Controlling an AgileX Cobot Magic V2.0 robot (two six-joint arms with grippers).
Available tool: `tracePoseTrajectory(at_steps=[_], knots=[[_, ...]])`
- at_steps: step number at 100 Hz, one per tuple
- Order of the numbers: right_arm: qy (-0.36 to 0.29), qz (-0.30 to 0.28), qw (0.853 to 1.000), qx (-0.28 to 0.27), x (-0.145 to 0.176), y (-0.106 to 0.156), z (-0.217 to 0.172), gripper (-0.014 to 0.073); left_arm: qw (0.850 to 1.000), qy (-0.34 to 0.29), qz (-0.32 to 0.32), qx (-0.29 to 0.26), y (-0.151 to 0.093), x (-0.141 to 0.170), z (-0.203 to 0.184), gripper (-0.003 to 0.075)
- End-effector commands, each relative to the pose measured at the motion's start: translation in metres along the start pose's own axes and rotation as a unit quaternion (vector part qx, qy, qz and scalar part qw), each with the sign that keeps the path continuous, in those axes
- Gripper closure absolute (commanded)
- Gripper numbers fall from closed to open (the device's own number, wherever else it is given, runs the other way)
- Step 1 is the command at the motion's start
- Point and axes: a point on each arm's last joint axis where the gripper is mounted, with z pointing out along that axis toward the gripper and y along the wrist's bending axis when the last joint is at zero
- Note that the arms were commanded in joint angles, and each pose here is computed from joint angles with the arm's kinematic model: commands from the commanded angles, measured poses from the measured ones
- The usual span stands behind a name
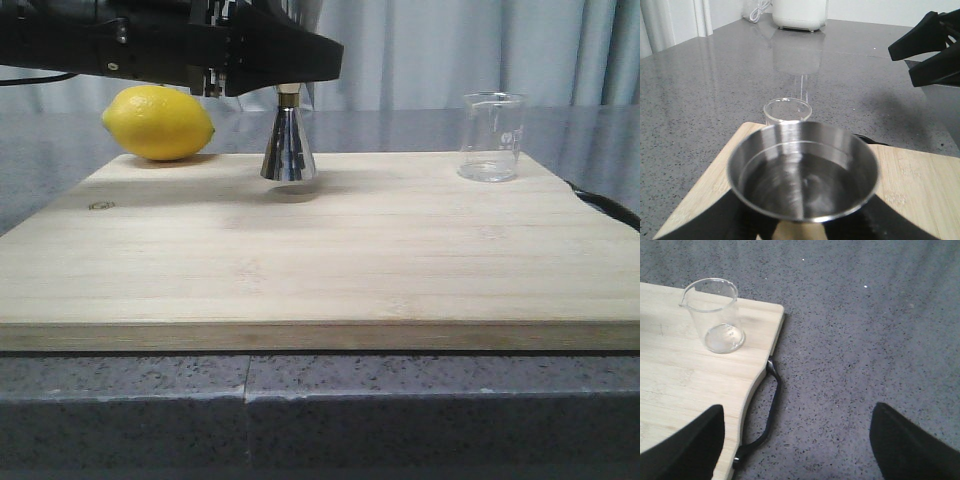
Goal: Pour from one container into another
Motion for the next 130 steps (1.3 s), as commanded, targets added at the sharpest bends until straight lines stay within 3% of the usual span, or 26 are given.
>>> tracePoseTrajectory(at_steps=[1, 75, 118, 130], knots=[[-0.047, -0.011, 0.999, 0.000, -0.014, 0.000, -0.004, 0.0053, 0.996, -0.084, 0.024, 0.024, -0.007, -0.036, -0.001, 0.0439], [-0.047, -0.016, 0.999, 0.001, -0.014, -0.001, -0.004, 0.0053, 0.997, -0.069, 0.009, 0.027, 0.000, -0.017, 0.004, 0.0428], [-0.047, -0.016, 0.999, 0.001, -0.014, -0.001, -0.004, 0.0053, 0.998, -0.062, 0.010, 0.032, -0.001, -0.016, 0.004, 0.0181], [-0.047, -0.016, 0.999, 0.001, -0.014, -0.001, -0.004, 0.0053, 0.998, -0.042, 0.017, 0.032, -0.004, -0.018, 0.003, 0.0151]])
